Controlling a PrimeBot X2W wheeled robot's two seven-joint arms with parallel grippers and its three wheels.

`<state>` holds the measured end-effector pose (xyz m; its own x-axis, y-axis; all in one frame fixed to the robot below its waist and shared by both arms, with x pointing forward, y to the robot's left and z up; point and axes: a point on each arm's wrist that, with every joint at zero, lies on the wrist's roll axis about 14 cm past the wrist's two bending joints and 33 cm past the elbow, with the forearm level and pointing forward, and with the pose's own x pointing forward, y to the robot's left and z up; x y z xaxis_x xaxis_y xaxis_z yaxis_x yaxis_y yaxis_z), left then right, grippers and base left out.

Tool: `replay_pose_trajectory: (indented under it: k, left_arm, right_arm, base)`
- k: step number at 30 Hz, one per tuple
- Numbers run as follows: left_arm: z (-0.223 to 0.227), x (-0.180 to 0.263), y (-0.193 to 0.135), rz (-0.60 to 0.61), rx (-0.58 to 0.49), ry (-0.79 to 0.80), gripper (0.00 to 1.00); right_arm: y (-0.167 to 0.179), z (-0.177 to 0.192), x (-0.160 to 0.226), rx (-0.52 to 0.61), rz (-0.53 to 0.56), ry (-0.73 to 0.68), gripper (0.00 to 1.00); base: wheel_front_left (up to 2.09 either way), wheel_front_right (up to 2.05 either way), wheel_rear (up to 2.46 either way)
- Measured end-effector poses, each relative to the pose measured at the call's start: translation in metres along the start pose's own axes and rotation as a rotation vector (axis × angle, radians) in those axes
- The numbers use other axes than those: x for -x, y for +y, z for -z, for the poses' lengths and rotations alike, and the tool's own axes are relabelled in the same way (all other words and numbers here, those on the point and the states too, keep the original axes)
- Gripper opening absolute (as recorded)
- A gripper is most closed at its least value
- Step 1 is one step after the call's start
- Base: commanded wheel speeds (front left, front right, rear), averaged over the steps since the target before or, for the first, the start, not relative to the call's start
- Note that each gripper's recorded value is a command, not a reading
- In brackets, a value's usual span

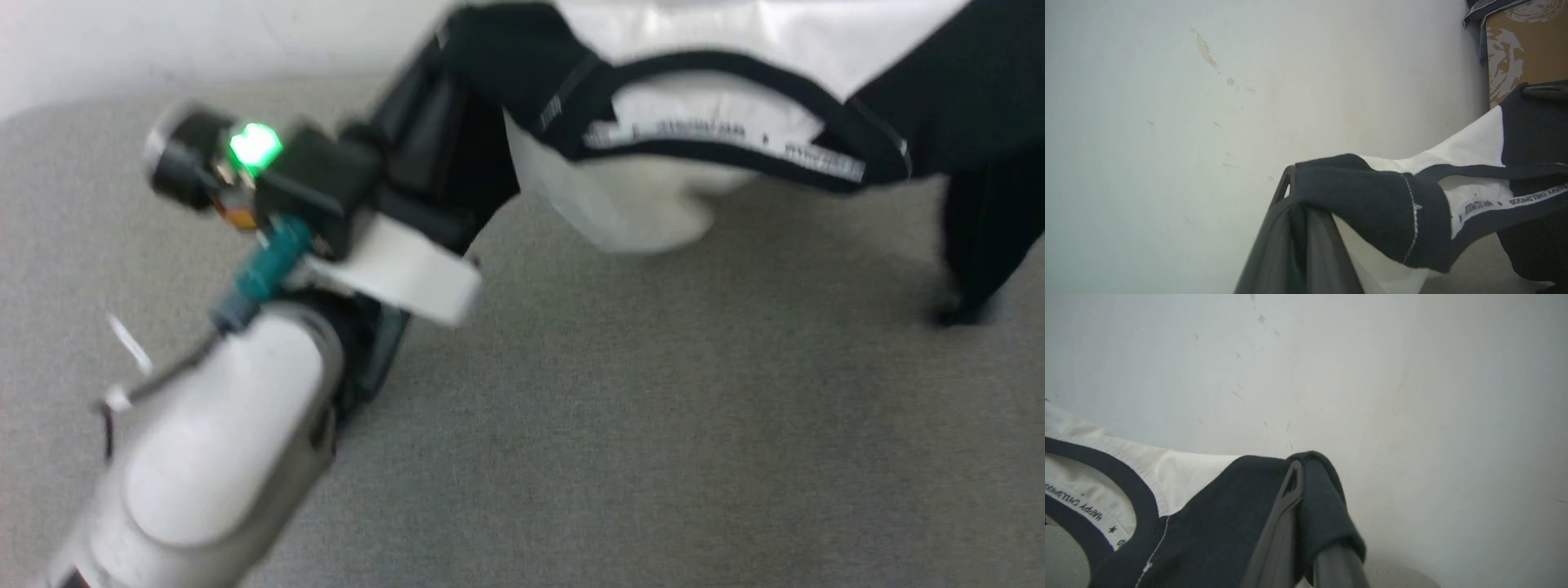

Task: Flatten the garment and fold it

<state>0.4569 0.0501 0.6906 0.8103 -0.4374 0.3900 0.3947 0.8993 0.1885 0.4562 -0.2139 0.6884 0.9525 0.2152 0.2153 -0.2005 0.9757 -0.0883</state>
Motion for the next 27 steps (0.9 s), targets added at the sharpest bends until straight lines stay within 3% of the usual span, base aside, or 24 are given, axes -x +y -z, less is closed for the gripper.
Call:
replay_pose_trajectory:
  k: [6,11,19,27]
  left_arm:
    - [-0.078,-0.022,0.011,0.003,-0.093,-0.126,0.00]
    - [-0.111,-0.033,0.013,0.015,-0.098,-0.132,0.00]
    - [-0.078,-0.057,0.019,0.038,-0.022,0.045,0.00]
    - [-0.043,-0.104,0.047,-0.009,-0.089,0.151,0.00]
  right_arm:
    - [0.010,-0.075,-0.002,0.092,-0.042,-0.125,0.00]
    - [0.017,-0.105,-0.003,0.093,-0.068,-0.140,0.00]
    - [0.014,-0.071,-0.027,0.092,-0.079,0.041,0.00]
    - [-0.013,-0.051,-0.080,0.172,-0.024,0.133,0.00]
  base:
    - [0.00,0.00,0.00]
    - [0.00,0.00,0.00]
    - [0.00,0.00,0.00]
    - [0.00,0.00,0.00]
